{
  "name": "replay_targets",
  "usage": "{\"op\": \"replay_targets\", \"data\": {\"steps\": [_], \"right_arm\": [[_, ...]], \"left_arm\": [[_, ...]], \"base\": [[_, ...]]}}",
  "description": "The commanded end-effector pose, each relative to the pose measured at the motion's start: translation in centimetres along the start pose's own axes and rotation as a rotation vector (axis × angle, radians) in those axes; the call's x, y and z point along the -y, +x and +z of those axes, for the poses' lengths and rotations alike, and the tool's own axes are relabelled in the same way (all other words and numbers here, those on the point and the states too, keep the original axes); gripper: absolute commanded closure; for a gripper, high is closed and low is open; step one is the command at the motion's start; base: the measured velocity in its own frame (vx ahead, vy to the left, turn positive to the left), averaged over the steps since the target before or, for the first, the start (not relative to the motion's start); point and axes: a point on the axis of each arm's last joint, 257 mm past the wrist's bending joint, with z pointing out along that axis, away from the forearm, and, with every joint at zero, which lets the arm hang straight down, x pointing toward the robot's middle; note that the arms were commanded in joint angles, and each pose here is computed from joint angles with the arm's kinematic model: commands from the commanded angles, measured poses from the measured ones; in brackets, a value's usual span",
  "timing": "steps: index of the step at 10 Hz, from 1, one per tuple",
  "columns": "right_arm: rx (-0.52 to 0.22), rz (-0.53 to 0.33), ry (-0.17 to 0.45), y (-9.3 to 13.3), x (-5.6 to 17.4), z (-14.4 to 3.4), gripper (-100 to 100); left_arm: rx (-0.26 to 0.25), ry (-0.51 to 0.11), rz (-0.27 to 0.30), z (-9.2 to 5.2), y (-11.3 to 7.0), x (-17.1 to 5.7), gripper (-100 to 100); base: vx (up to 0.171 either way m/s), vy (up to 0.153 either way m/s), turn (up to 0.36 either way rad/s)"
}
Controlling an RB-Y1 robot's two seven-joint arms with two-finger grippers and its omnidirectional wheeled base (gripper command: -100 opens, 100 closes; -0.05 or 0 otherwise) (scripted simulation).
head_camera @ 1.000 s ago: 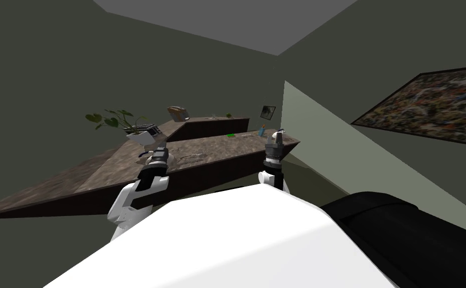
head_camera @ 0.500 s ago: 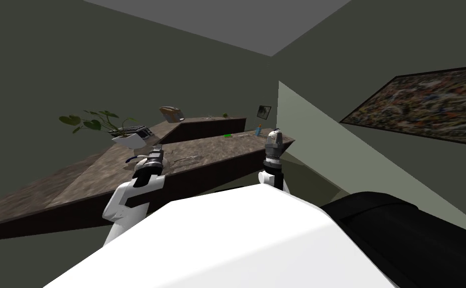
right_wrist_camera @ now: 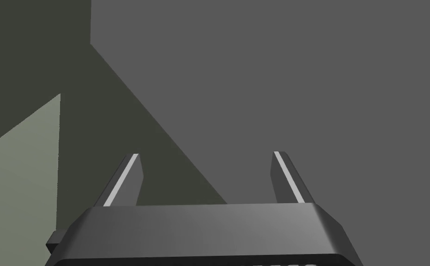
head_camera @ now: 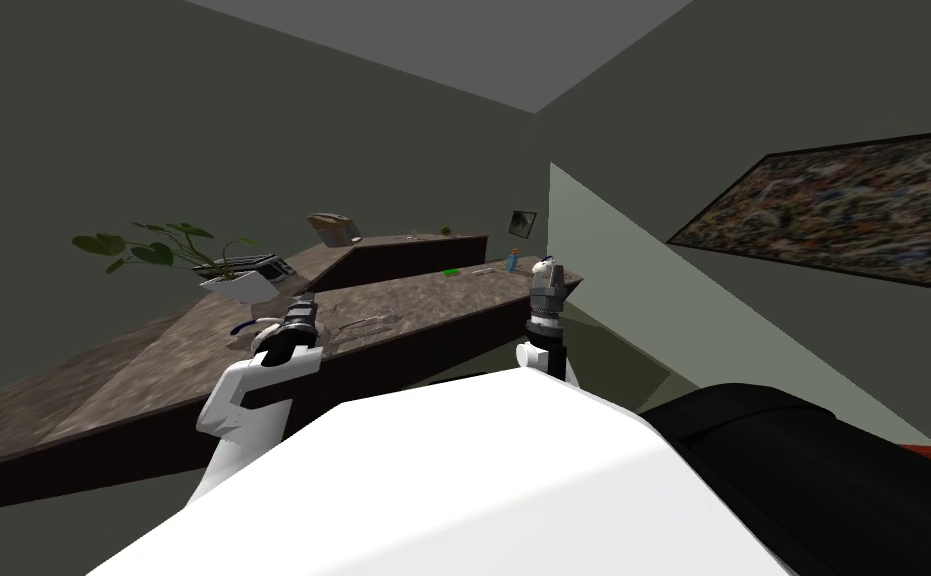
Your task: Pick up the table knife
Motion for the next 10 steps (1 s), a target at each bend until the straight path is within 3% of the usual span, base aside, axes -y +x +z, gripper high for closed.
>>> {"op": "replay_targets", "data": {"steps": [1, 2, 5, 10], "right_arm": [[0.000, 0.000, 0.000, 0.0, 0.0, 0.0, 0], [0.000, 0.000, 0.000, 0.0, 0.0, 0.0, 0], [0.000, 0.000, 0.000, 0.0, 0.0, 0.0, 0], [0.000, 0.000, 0.000, 0.0, 0.0, 0.0, 0]], "left_arm": [[0.012, -0.053, 0.013, 0.3, -0.8, -1.4, -100], [0.012, -0.068, 0.013, 0.3, -0.8, -1.8, -100], [0.059, -0.189, 0.053, 1.7, -3.5, -4.9, -100], [0.074, -0.328, 0.063, 1.6, -4.5, -8.5, -100]], "base": [[0.030, -0.024, -0.090], [0.012, -0.012, -0.003], [0.025, -0.024, -0.115], [0.021, -0.018, -0.047]]}}
